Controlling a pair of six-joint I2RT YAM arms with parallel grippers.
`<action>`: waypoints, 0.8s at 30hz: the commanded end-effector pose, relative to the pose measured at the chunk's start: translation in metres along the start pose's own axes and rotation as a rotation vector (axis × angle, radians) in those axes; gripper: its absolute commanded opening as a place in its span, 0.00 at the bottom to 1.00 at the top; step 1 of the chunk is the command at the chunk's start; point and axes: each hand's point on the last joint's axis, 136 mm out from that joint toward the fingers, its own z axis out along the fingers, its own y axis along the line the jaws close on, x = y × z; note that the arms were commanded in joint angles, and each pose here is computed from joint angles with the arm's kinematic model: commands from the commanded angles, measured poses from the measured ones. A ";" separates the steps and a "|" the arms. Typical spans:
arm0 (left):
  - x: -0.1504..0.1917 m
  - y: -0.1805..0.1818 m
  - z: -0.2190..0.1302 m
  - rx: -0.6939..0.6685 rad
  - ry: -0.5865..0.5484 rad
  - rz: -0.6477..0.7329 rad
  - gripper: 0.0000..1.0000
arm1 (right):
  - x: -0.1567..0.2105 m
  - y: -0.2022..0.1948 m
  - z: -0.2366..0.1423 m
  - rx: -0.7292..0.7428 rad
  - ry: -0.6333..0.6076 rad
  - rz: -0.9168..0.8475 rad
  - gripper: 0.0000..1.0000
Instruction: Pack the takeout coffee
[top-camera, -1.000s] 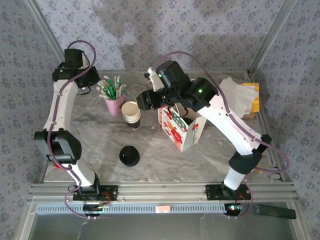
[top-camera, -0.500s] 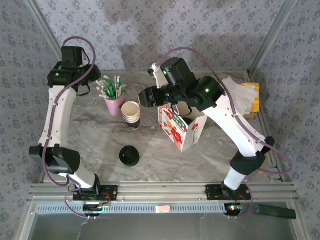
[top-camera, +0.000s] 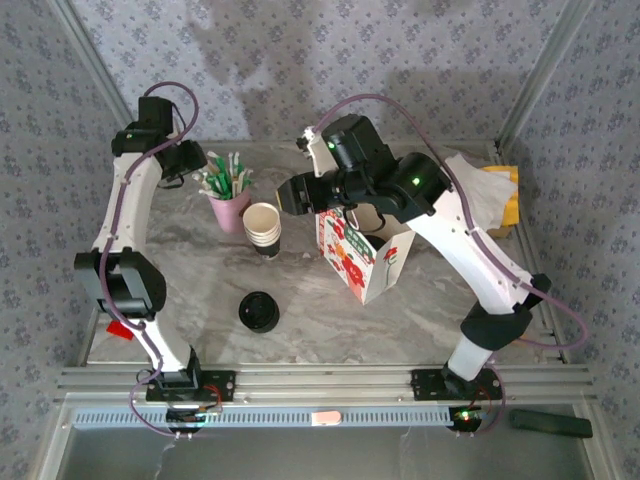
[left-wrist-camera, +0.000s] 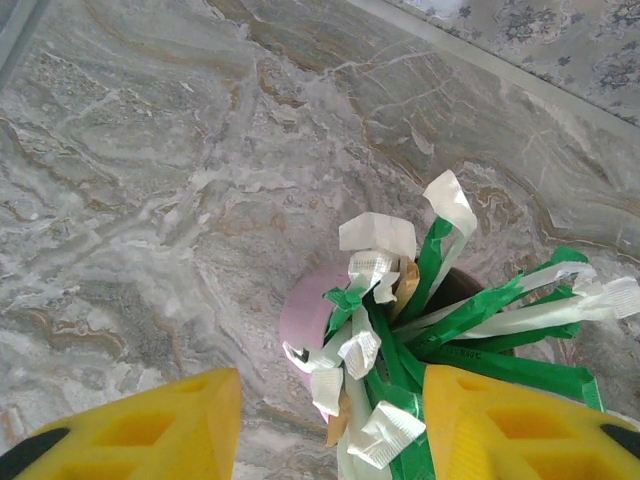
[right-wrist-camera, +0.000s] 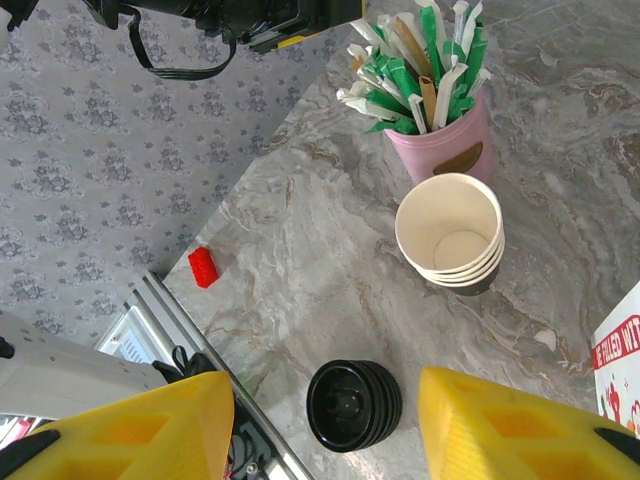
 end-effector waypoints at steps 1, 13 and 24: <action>-0.019 -0.013 -0.006 0.062 -0.045 0.021 0.49 | 0.000 0.001 0.003 -0.008 0.014 0.001 0.53; -0.024 -0.019 0.016 0.070 -0.012 0.024 0.42 | 0.003 0.000 0.005 -0.011 0.026 -0.002 0.54; -0.015 -0.018 0.028 0.056 0.026 0.023 0.39 | 0.005 -0.002 0.005 -0.009 0.024 0.004 0.54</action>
